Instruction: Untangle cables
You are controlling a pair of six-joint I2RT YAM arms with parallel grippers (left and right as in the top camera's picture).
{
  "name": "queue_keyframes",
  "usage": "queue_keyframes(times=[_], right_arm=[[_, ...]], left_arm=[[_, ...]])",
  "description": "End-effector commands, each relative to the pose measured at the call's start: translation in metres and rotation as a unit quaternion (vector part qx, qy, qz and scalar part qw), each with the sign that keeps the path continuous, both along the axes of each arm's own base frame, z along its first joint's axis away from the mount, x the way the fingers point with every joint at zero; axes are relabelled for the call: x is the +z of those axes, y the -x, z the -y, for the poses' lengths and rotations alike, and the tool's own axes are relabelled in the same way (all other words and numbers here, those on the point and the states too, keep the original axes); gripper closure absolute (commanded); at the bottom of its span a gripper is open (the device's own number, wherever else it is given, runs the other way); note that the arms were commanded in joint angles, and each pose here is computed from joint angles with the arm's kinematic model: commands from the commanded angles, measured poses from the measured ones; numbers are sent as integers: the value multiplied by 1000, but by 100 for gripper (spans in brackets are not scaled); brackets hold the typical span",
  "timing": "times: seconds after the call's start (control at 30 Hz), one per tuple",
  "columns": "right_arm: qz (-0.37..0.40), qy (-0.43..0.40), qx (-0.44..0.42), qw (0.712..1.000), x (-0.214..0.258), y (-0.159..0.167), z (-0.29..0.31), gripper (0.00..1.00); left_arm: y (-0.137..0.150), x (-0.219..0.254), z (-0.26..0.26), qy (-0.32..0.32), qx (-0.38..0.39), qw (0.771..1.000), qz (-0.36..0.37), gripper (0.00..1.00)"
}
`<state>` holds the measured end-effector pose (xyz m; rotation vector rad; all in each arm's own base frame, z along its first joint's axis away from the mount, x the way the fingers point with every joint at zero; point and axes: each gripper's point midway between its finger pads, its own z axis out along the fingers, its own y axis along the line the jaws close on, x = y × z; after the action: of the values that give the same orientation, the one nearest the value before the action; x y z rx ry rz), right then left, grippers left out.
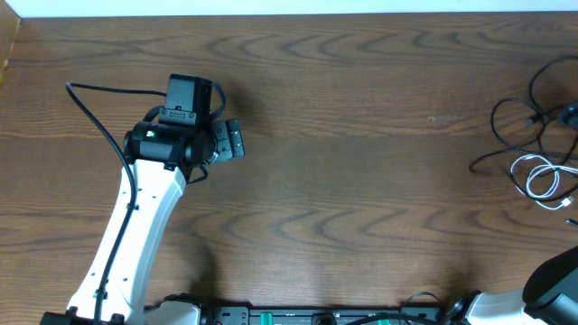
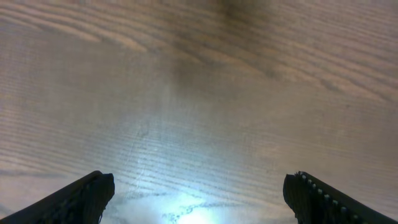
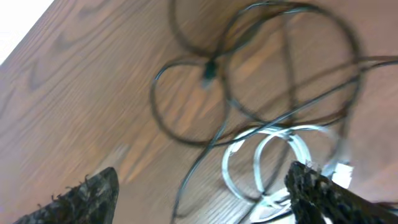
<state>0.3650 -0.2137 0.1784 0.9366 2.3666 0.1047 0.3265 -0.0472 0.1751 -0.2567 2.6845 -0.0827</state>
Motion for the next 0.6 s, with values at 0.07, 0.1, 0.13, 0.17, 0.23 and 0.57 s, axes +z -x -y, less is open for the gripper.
queue_keyframes(times=[0.07,0.1,0.13,0.17,0.23,0.57], right_arm=[[-2,-4,179,984,2,-19,-72,7],[-9,2,187,982,0,-19,-77,6],[-30,18,214,976,-4,-19,-93,2],[-39,24,224,974,-6,-19,-99,1],[-68,45,250,965,-11,-17,-117,1],[-174,67,372,910,-30,16,-215,1]], left_arm=[[-25,14,13,-25,-69,996,59,7],[-27,14,16,-27,-76,995,62,7],[-30,11,22,-31,-90,993,64,7],[-31,9,23,-31,-92,993,61,7],[-28,-2,23,-34,-92,994,39,7],[37,-50,5,-51,-61,985,-151,7]])
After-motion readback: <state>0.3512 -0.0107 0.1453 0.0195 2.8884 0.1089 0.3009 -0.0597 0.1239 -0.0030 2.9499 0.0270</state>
